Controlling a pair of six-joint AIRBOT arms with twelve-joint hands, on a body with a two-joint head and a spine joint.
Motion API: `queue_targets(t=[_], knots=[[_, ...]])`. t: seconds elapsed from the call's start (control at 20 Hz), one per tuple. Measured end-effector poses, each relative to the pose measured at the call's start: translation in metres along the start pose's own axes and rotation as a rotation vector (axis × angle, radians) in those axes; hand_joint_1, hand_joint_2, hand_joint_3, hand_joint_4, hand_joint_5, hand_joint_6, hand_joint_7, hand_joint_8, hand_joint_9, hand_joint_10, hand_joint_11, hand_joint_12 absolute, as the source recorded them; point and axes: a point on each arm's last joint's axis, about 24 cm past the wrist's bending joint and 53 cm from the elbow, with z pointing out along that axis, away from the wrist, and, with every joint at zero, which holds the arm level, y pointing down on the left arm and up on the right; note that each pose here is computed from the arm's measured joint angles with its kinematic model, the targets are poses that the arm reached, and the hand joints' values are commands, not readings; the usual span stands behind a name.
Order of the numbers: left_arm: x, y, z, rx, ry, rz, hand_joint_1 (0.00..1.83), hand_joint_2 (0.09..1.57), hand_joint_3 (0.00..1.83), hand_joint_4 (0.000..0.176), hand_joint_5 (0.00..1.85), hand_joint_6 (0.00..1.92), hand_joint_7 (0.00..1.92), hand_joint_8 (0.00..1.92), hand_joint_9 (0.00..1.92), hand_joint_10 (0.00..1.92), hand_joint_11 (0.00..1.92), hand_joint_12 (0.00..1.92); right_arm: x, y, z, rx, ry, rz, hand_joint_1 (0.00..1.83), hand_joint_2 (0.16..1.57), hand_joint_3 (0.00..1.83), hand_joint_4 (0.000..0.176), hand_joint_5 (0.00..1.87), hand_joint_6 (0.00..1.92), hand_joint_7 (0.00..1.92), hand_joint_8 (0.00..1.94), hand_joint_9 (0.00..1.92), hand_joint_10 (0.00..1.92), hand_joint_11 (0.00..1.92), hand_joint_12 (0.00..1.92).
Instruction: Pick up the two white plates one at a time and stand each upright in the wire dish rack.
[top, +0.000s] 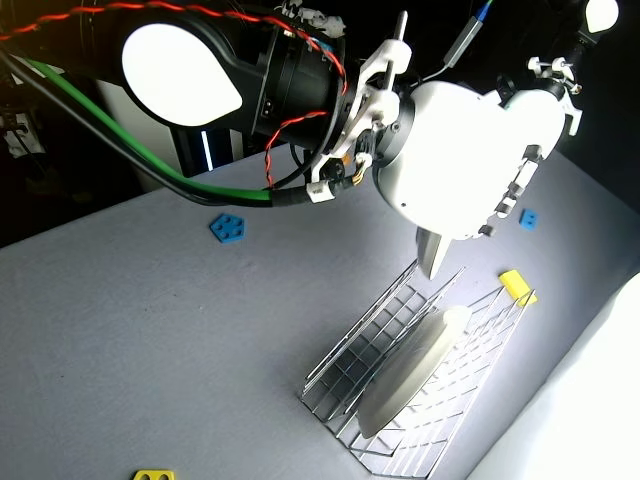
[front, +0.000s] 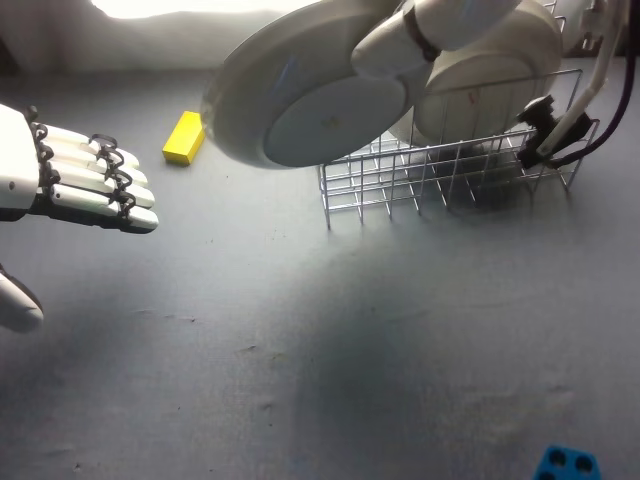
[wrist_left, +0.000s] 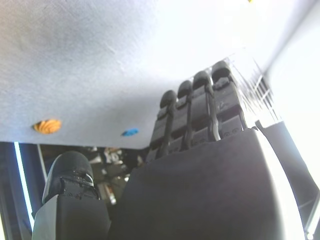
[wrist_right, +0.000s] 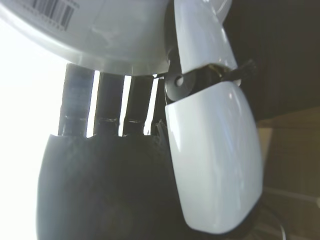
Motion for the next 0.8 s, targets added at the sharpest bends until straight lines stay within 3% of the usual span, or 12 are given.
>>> queue_targets(t=[0.25,0.6,0.8], knots=[[0.0,0.0,0.0,0.0,0.0,0.001,0.0,1.07,0.0,0.0,0.04,0.0,0.01,0.0,0.0,0.0,0.0,0.0,-0.015,-0.005,0.0,0.005,-0.029,-0.001,1.38,1.08,0.0,0.0,0.99,0.97,1.08,0.7,0.98,1.09,0.86,1.14],[0.0,-0.001,0.001,0.002,0.001,0.004,0.0,1.06,0.0,0.0,0.06,0.01,0.03,0.01,0.01,0.0,0.0,0.0,-0.017,-0.035,0.01,0.038,-0.033,-0.041,1.38,1.08,0.0,0.0,0.99,0.96,1.07,0.73,0.98,1.08,0.86,1.12],[0.0,-0.001,0.001,0.002,0.001,0.004,0.0,1.06,0.0,0.0,0.06,0.0,0.03,0.0,0.01,0.0,0.0,0.0,-0.018,-0.041,0.013,0.034,-0.034,-0.114,1.38,1.08,0.0,0.0,1.01,0.95,1.08,0.72,0.99,1.07,0.88,1.13]])
